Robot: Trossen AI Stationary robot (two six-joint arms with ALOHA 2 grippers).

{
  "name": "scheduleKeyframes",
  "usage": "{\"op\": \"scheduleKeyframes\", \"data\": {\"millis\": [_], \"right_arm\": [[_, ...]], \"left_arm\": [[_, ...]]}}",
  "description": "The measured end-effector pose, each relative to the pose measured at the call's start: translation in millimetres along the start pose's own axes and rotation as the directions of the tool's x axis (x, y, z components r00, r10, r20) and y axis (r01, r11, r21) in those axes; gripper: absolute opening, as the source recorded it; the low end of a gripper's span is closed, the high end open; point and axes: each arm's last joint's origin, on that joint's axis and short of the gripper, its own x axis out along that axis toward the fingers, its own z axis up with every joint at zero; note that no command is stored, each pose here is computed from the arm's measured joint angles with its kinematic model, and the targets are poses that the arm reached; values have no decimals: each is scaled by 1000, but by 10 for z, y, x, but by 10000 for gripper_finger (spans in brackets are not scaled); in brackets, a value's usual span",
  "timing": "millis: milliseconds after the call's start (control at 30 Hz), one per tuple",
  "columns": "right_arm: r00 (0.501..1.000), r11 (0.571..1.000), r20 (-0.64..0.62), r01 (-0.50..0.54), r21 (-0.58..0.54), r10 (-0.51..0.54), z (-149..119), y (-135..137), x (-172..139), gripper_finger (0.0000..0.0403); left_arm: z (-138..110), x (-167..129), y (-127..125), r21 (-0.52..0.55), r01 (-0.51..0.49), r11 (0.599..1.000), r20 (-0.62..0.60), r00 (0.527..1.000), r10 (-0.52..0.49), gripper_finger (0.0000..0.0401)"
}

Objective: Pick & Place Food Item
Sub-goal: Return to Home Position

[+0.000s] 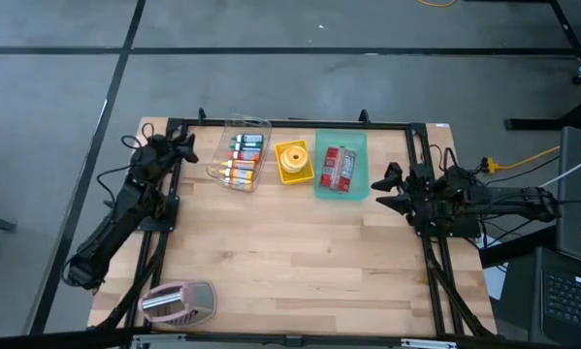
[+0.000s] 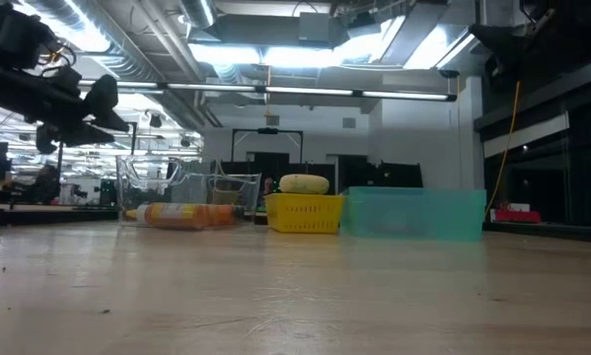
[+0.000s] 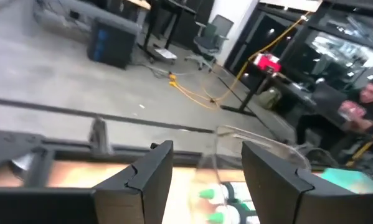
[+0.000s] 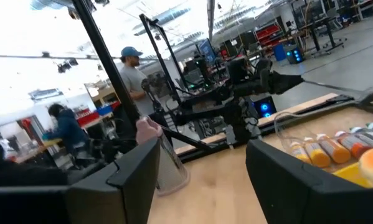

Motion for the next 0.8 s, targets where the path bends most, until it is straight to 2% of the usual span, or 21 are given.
{"op": "scheduleKeyframes", "data": {"millis": [100, 300, 500, 600, 667, 800], "right_arm": [[998, 999, -62, 29, -20, -30, -106, -52, -4, 235], [951, 990, -280, 140, 17, -130, -407, -192, -55, 235], [936, 987, -319, 160, 5, -150, -589, -276, -95, 235], [927, 982, -339, 186, 42, -161, -748, -348, -140, 235], [937, 986, -318, 163, 43, -141, -716, -331, -133, 235], [953, 995, -284, 101, -27, -104, -675, -305, -124, 235]], "left_arm": [[-29, 11, -28, -18, 51, 999, -46, 998, -52, 185], [-80, 6, -117, 62, 161, 985, -107, 982, -154, 185], [-110, -7, -172, 41, 206, 978, -132, 971, -199, 185], [-117, -9, -180, 36, 209, 977, -135, 970, -203, 185], [-117, -9, -180, 35, 209, 977, -135, 970, -202, 185], [-117, -9, -181, 48, 214, 976, -137, 969, -205, 185]]}}
